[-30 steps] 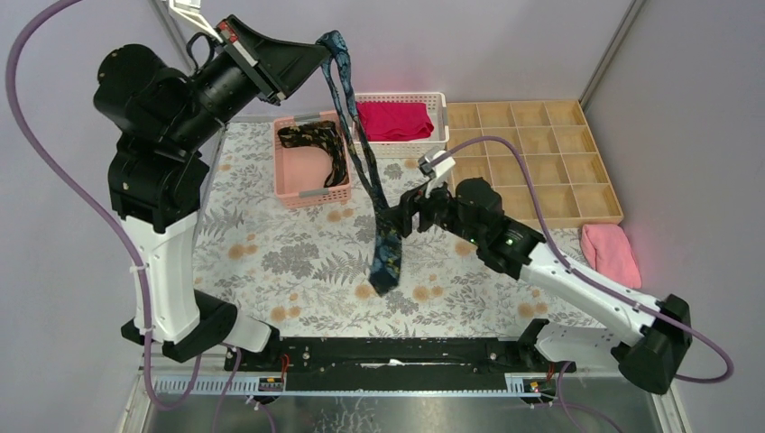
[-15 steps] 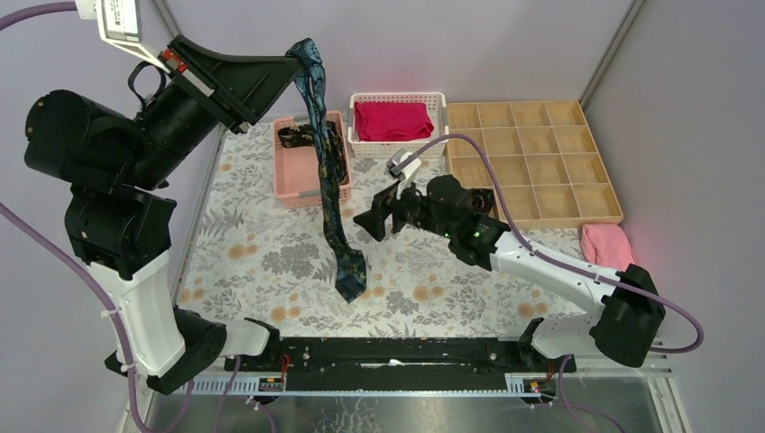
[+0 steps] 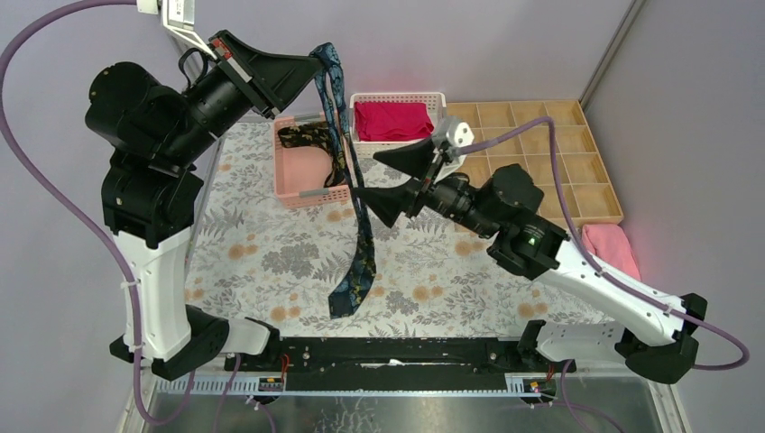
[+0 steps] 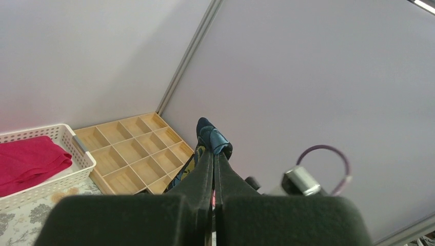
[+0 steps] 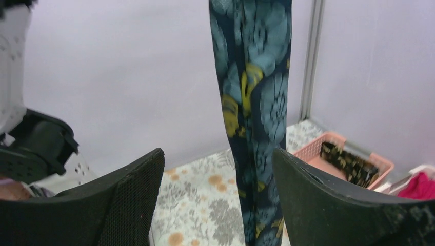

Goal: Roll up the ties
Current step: Flatten out the tie at the center of the board.

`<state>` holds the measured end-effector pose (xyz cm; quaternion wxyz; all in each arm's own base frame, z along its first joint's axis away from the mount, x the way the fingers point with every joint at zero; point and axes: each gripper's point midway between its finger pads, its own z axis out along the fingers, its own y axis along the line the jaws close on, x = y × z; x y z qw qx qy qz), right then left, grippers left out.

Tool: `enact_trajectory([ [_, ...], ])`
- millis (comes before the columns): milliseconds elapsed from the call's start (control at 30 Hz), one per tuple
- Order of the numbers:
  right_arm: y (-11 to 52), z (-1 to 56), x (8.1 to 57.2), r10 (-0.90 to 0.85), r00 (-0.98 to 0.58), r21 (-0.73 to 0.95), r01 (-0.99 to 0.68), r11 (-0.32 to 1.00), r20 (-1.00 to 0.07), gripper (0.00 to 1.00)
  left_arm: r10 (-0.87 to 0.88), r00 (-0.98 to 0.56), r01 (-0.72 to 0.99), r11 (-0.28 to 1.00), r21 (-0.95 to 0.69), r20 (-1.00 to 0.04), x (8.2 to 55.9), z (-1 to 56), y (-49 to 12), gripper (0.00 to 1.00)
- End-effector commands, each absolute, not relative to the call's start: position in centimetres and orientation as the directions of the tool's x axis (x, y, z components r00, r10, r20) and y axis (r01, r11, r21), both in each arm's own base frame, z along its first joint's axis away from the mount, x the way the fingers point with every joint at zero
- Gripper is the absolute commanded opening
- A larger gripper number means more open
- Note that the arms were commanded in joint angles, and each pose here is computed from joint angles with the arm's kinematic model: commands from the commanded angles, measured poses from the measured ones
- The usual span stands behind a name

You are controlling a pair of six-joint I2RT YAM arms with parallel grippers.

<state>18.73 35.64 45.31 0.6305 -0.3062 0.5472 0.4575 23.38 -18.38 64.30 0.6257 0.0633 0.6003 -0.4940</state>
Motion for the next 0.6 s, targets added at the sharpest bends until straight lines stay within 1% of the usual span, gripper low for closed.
enact_trajectory([
  [0, 35.2, 48.4, 19.3, 0.261, 0.059, 0.067, -0.892, 0.447, -0.963, 0.83, -0.537, -0.201, 0.68, 0.526, -0.511, -0.819, 24.3, 63.7, -18.4, 0.0],
  [167, 37.2, 49.2, 20.6, 0.226, 0.088, 0.032, -0.879, 0.477, -0.97, 0.83, -0.533, -0.223, 0.676, 0.519, -0.524, -0.816, 24.9, 63.1, -18.8, 0.0],
  [367, 39.9, 49.7, 23.1, 0.128, 0.149, -0.045, -0.806, 0.591, -0.981, 0.83, -0.522, -0.253, 0.68, 0.502, -0.534, -0.814, 25.2, 62.5, -19.4, 0.0],
  [433, 40.8, 50.0, 23.5, 0.103, 0.186, -0.077, -0.763, 0.642, -0.977, 0.83, -0.519, -0.265, 0.681, 0.496, -0.538, -0.813, 25.1, 62.2, -19.6, 0.0],
  [533, 40.5, 50.4, 25.3, 0.018, 0.245, -0.146, -0.633, 0.76, -0.969, 0.83, -0.514, -0.268, 0.685, 0.493, -0.536, -0.815, 24.9, 62.1, -19.6, 0.0],
  [567, 40.8, 50.3, 25.7, -0.004, 0.246, -0.159, -0.615, 0.772, -0.969, 0.82, -0.512, -0.27, 0.685, 0.493, -0.537, -0.815, 24.8, 62.0, -19.6, 0.0],
])
